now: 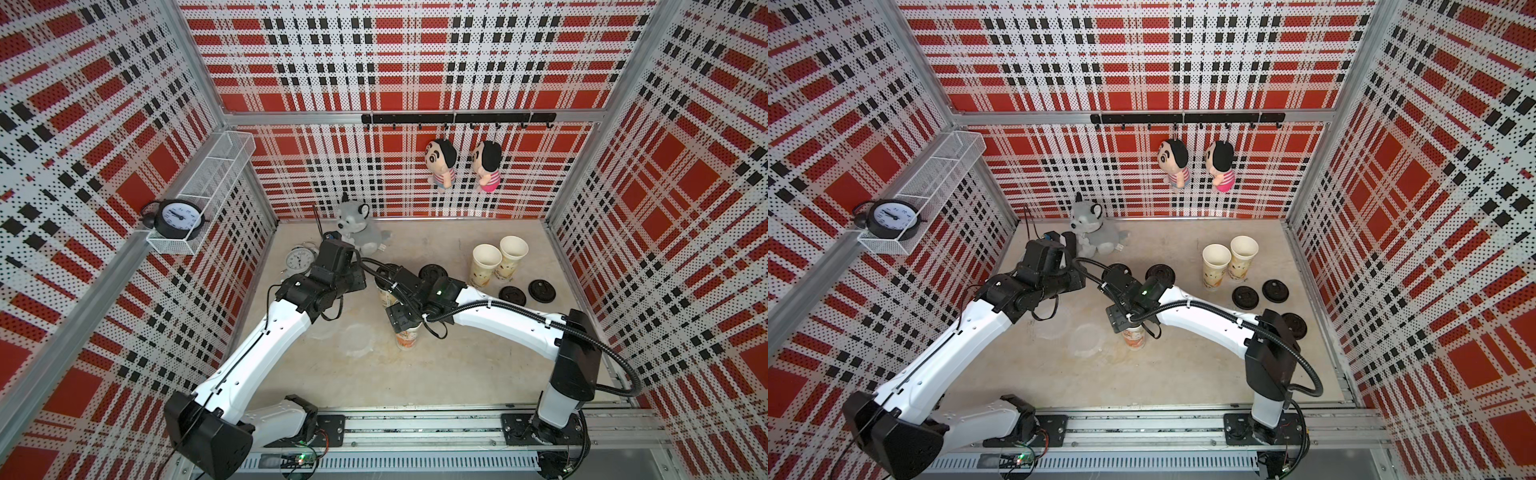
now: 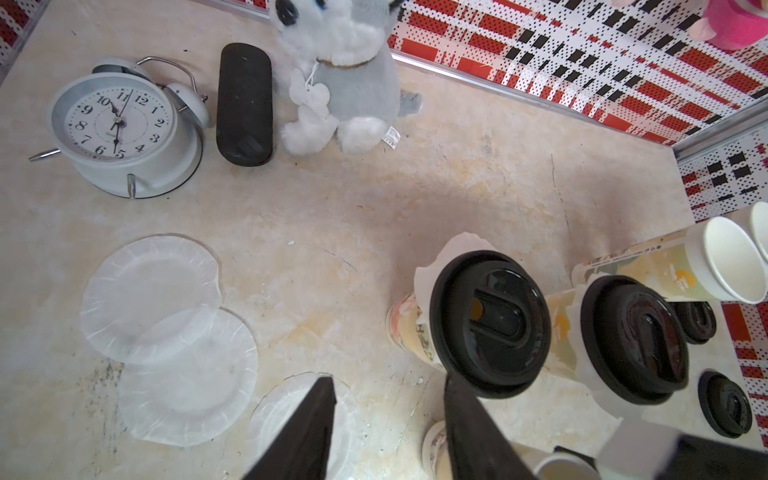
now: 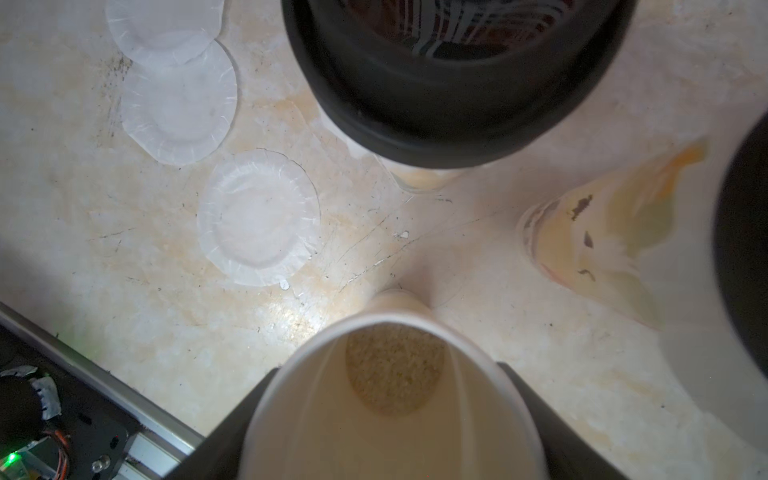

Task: Put the leak-proof paper on the milk tea cups
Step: Place the cup at the center of the board.

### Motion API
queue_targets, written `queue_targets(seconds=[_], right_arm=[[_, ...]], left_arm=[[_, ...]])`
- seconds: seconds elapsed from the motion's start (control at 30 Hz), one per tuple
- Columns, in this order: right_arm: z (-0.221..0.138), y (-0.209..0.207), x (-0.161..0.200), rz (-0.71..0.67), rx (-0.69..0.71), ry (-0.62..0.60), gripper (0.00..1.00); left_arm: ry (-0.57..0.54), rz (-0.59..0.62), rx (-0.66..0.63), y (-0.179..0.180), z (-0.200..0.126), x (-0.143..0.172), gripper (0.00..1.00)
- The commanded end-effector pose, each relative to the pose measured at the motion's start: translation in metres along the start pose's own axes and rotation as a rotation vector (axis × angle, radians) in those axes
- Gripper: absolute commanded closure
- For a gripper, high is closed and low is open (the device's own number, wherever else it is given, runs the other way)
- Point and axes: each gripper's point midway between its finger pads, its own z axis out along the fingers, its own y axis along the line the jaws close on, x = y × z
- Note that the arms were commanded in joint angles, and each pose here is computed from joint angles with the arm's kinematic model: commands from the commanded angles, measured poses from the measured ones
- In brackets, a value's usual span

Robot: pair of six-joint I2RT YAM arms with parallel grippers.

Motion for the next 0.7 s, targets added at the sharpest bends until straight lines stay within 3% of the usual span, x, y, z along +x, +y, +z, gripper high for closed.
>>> queue_targets(seconds=[0.0, 0.47, 0.67], right_arm=[[-0.01, 0.016, -0.026, 0.037, -0.037, -0.088, 0.23], [0.002, 0.018, -0.031, 0.03, -0.005, -0.09, 0.23], [0.009, 0.021, -0.025, 0.022, -0.002, -0.071, 0.17]], left_arm=[[-0.022, 0.003, 0.019, 0.002, -0.005, -0.006, 0.52], [-0.001, 0.002, 0.013, 0.008, 0.004, 0.0, 0.52], [0.007, 0.002, 0.012, 0.009, 0.007, 0.003, 0.52]])
